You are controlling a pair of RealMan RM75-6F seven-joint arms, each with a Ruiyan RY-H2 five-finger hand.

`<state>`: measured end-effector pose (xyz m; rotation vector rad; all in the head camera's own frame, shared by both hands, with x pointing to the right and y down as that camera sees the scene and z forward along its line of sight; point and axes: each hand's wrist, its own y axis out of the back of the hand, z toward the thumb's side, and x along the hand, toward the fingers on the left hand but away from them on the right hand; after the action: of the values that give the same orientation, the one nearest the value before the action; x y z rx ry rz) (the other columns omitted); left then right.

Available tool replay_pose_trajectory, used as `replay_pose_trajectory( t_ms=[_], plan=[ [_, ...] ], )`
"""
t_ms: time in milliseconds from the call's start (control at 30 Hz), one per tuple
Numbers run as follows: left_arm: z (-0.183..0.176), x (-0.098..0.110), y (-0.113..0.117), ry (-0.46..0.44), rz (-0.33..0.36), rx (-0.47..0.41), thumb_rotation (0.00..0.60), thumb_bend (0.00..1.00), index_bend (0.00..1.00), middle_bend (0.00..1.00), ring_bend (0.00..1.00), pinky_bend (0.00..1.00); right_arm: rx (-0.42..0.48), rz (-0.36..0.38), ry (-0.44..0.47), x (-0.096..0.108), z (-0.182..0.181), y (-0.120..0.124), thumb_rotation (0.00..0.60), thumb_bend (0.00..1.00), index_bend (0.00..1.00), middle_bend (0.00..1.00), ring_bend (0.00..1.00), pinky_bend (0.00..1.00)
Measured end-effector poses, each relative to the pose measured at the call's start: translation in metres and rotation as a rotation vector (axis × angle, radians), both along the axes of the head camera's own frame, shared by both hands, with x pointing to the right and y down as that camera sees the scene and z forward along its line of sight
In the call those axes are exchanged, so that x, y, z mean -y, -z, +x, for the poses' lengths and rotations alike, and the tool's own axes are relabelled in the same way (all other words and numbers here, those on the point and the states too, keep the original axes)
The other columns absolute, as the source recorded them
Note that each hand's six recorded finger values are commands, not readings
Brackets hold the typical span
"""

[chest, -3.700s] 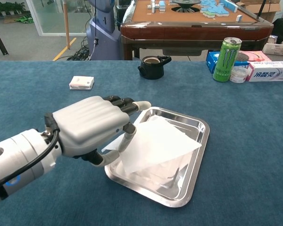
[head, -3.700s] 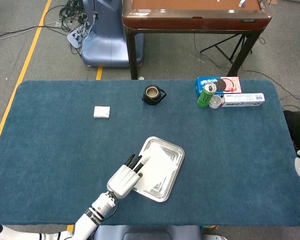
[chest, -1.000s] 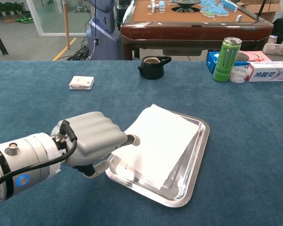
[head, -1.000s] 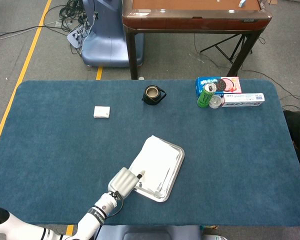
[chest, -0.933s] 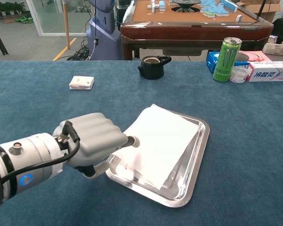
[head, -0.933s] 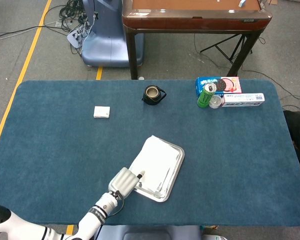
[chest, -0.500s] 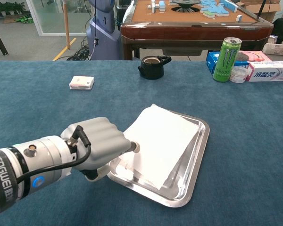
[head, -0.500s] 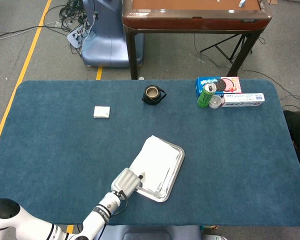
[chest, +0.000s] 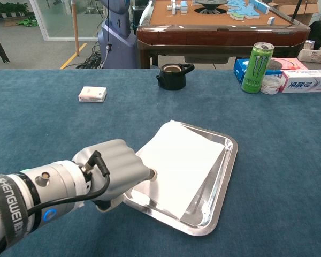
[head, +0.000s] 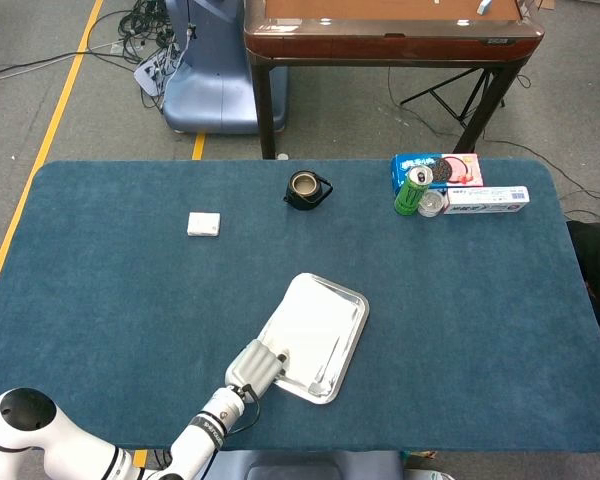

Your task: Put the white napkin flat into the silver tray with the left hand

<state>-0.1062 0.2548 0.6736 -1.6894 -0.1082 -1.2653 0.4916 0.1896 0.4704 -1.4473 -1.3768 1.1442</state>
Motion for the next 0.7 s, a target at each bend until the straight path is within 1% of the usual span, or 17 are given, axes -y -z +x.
replay_pose_trajectory(
  t_ms=[200, 700],
  plan=[
    [0.0003, -0.0027, 0.0026, -0.005, 0.002, 0.000, 0.600, 0.49, 0.18, 1.00, 0.95, 1.00, -0.001, 0.001, 0.004, -0.0009, -0.0001, 0.0014, 0.600, 0.41, 0.51, 0.56, 0.43, 0.46],
    [0.0036, -0.0076, 0.0038, -0.006, -0.026, -0.016, 0.600, 0.49, 0.18, 1.00, 0.95, 1.00, 0.017, 0.007, 0.008, -0.0032, 0.0029, 0.0081, 0.600, 0.41, 0.51, 0.56, 0.43, 0.46]
  ],
)
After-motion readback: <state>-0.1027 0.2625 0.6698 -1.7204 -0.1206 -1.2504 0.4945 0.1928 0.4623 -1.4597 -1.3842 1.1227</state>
